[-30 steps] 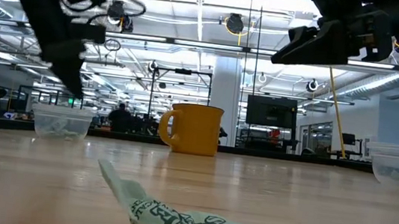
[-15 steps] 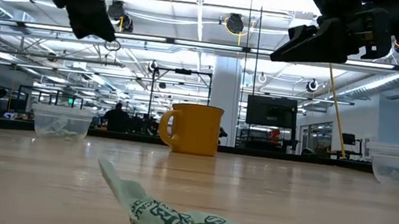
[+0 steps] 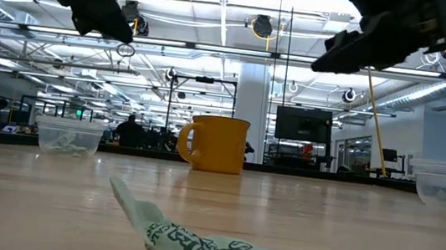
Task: Pick and place Stevia / Truvia into bins
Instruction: Put the light green stevia packet into the right transparent container
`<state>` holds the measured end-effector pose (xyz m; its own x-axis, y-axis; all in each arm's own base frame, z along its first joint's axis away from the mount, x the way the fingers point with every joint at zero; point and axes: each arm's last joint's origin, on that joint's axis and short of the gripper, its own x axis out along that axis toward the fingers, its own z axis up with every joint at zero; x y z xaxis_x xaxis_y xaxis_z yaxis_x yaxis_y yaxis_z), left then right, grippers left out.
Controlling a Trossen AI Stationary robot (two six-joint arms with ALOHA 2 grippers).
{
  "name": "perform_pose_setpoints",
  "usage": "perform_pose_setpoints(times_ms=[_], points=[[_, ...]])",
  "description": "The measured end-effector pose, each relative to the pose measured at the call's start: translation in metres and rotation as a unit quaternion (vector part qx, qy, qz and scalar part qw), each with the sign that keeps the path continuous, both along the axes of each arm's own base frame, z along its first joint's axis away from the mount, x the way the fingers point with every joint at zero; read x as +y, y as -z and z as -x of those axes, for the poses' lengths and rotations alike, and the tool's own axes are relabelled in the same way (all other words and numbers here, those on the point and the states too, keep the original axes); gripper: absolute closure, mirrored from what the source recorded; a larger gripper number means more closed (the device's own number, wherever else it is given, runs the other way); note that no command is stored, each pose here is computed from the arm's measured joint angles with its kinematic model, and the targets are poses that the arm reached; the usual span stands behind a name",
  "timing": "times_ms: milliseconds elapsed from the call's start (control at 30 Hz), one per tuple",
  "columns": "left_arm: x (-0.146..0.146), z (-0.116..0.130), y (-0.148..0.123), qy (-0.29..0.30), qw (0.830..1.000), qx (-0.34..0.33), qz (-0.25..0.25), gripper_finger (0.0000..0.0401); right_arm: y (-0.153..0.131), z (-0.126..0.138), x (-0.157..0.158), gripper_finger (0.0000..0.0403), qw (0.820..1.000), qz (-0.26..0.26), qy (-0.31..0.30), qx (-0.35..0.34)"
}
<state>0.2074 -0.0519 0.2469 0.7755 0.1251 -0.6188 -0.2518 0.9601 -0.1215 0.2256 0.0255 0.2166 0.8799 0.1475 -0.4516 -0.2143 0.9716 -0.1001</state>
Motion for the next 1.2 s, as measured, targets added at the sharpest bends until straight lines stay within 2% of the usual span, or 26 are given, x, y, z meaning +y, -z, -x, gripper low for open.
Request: perform_pose_setpoints(times_ms=[100,267,367,433,567,667,733,867,933,1067,1200], points=[[0.002,-0.002,-0.002,-0.004,1.0,-0.01,0.001,0.0329,-0.009,0.001,0.011,0.025,0.999,0.008,-0.025,0.04],[0.005,-0.004,-0.003,0.007,1.0,-0.018,-0.023,0.0329,-0.042,0.005,0.031,0.025,0.992,0.008,-0.059,0.111],[0.007,-0.004,-0.003,0.005,0.999,-0.016,-0.027,0.0329,-0.059,0.015,0.04,0.025,0.983,-0.028,-0.05,0.176],[0.007,-0.004,-0.003,0.003,1.0,-0.016,-0.026,0.0329,-0.063,0.023,0.045,0.025,0.969,-0.079,-0.034,0.232],[0.007,-0.004,-0.003,0.001,1.0,-0.017,-0.022,0.0329,-0.058,0.034,0.053,0.025,0.921,-0.201,-0.011,0.335],[0.007,-0.004,-0.003,-0.004,1.0,-0.018,-0.015,0.0329,-0.044,0.038,0.056,0.025,0.882,-0.25,0.008,0.399],[0.008,-0.004,-0.003,-0.015,1.0,-0.02,-0.013,0.0329,-0.034,0.04,0.058,0.025,0.86,-0.268,0.02,0.434],[0.008,-0.004,-0.003,-0.022,0.999,-0.021,-0.012,0.0329,-0.013,0.045,0.064,0.025,0.838,-0.268,0.03,0.475],[0.008,-0.004,-0.003,-0.02,0.999,-0.021,-0.014,0.0329,-0.005,0.047,0.067,0.025,0.819,-0.278,0.051,0.499],[0.008,-0.004,-0.003,-0.021,0.999,-0.021,-0.015,0.0329,0.008,0.054,0.074,0.025,0.759,-0.327,0.113,0.551],[0.01,-0.004,-0.004,-0.05,0.998,-0.027,-0.039,0.0329,0.014,0.058,0.085,0.025,0.704,-0.367,0.19,0.578]])
